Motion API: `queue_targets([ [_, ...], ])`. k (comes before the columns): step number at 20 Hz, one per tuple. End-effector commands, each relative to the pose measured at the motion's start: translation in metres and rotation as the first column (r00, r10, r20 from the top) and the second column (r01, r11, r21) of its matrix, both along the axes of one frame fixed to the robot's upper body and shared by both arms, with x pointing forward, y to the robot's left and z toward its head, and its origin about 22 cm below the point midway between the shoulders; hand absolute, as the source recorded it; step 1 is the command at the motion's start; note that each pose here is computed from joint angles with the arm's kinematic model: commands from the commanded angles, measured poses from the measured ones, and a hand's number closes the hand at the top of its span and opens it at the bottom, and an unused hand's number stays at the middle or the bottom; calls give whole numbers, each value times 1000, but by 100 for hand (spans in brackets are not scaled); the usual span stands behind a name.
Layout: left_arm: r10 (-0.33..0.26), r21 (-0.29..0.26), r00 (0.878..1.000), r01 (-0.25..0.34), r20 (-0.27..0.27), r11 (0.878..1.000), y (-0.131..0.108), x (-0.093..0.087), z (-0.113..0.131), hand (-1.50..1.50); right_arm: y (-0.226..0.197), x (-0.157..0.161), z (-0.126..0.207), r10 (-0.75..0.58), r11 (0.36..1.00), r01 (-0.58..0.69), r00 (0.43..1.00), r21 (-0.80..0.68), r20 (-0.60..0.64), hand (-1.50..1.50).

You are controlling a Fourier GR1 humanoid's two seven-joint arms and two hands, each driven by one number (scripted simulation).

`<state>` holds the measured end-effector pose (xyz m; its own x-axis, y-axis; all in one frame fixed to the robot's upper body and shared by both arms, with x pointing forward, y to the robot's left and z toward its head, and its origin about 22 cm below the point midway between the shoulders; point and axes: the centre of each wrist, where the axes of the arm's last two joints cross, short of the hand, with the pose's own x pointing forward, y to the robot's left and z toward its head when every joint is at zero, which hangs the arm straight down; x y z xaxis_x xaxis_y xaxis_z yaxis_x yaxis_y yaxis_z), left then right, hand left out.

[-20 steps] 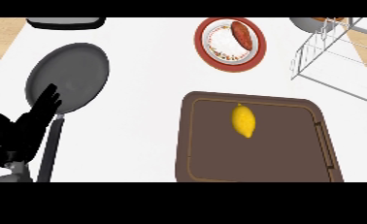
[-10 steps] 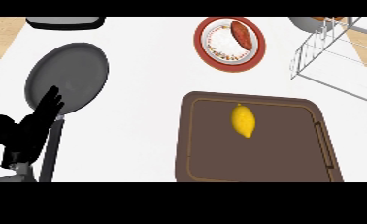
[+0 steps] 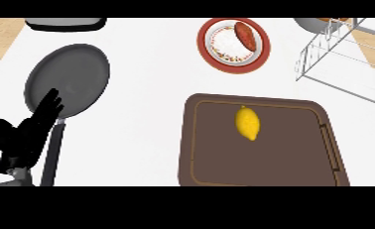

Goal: Pick the cupcake from the tray and place it in the tiered shelf

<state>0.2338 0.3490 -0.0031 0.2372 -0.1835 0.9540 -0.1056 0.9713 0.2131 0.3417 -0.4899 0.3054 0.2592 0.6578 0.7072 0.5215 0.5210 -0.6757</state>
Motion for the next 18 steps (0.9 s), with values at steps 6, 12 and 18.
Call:
queue_targets([
  [6, 36, -6, 999, -36, -1, 999, -8, 2, 0, 0, -32, -37, 31, 35, 967, -80, 982, 241, 188, -150],
  [12, 29, -9, 999, -29, -14, 1000, 4, -6, 16, 0, -69, -110, 81, -30, 964, -45, 961, 261, 276, -150],
  [18, 37, 2, 999, -37, -17, 999, 25, -12, 3, 0, -117, -203, 106, -114, 963, 46, 963, 267, 243, -150],
])
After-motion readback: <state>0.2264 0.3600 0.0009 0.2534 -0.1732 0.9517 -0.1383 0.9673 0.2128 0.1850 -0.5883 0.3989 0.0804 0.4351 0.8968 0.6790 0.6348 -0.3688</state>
